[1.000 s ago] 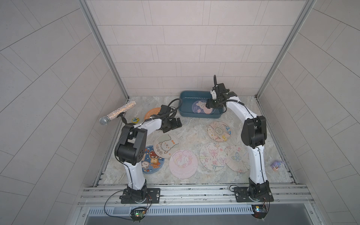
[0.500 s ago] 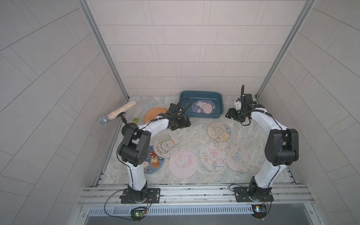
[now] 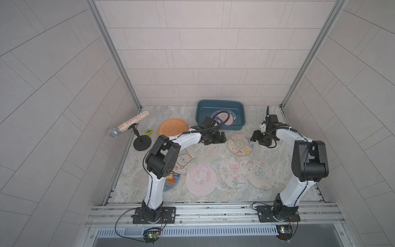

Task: Put the coasters into the storage box
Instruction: Pick up the coaster from the center of the board.

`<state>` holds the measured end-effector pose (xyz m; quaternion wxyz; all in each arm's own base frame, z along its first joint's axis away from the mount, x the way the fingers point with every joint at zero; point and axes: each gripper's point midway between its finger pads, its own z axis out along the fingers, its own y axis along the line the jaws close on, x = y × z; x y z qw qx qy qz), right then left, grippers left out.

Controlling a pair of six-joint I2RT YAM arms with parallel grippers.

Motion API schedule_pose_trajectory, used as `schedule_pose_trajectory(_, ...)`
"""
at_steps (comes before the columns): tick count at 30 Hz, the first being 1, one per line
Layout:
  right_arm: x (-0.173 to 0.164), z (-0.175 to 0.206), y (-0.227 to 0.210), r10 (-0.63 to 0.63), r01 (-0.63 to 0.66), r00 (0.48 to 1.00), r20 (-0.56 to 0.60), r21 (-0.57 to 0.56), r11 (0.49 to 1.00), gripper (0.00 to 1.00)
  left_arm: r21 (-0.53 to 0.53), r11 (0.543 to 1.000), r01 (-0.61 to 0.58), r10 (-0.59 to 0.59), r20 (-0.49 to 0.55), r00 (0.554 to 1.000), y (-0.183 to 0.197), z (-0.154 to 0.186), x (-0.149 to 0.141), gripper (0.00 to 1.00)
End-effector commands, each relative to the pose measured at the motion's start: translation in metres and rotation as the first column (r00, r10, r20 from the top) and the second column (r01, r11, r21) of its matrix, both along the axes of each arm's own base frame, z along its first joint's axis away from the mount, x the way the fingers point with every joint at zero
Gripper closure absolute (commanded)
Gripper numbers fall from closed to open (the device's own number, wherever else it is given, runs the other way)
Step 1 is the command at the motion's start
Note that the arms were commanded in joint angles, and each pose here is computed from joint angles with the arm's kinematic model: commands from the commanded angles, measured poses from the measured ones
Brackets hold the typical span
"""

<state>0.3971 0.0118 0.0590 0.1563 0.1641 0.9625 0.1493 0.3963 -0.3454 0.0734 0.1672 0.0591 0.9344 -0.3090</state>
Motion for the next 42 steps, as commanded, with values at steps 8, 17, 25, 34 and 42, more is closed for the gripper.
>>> schedule_pose_trajectory(8, -0.004, -0.027, 0.002, 0.005, -0.003, 0.999, -0.037, 0.030, 1.000, 0.34, -0.049, 0.998, 0.031, -0.033, -0.024, 0.999, -0.041, -0.018, 0.004, 0.10)
schedule_pose_trajectory(17, -0.006, -0.041, 0.007, 0.021, -0.017, 0.998, -0.062, 0.062, 0.998, 0.37, -0.044, 0.998, 0.050, -0.052, -0.057, 0.997, -0.059, -0.037, -0.001, 0.14)
schedule_pose_trajectory(25, -0.010, -0.046, 0.018, 0.051, -0.043, 0.996, -0.075, 0.099, 0.994, 0.42, -0.011, 0.998, 0.067, -0.068, -0.088, 0.994, -0.064, -0.048, -0.008, 0.16)
schedule_pose_trajectory(34, -0.016, -0.053, 0.027, 0.086, -0.075, 0.992, -0.096, 0.111, 0.991, 0.46, 0.004, 0.996, 0.088, -0.087, -0.103, 0.991, -0.070, -0.051, -0.014, 0.21)
schedule_pose_trajectory(42, -0.017, -0.056, 0.030, 0.097, -0.085, 0.990, -0.100, 0.114, 0.990, 0.53, 0.015, 0.995, 0.094, -0.091, -0.108, 0.990, -0.069, -0.054, -0.017, 0.23)
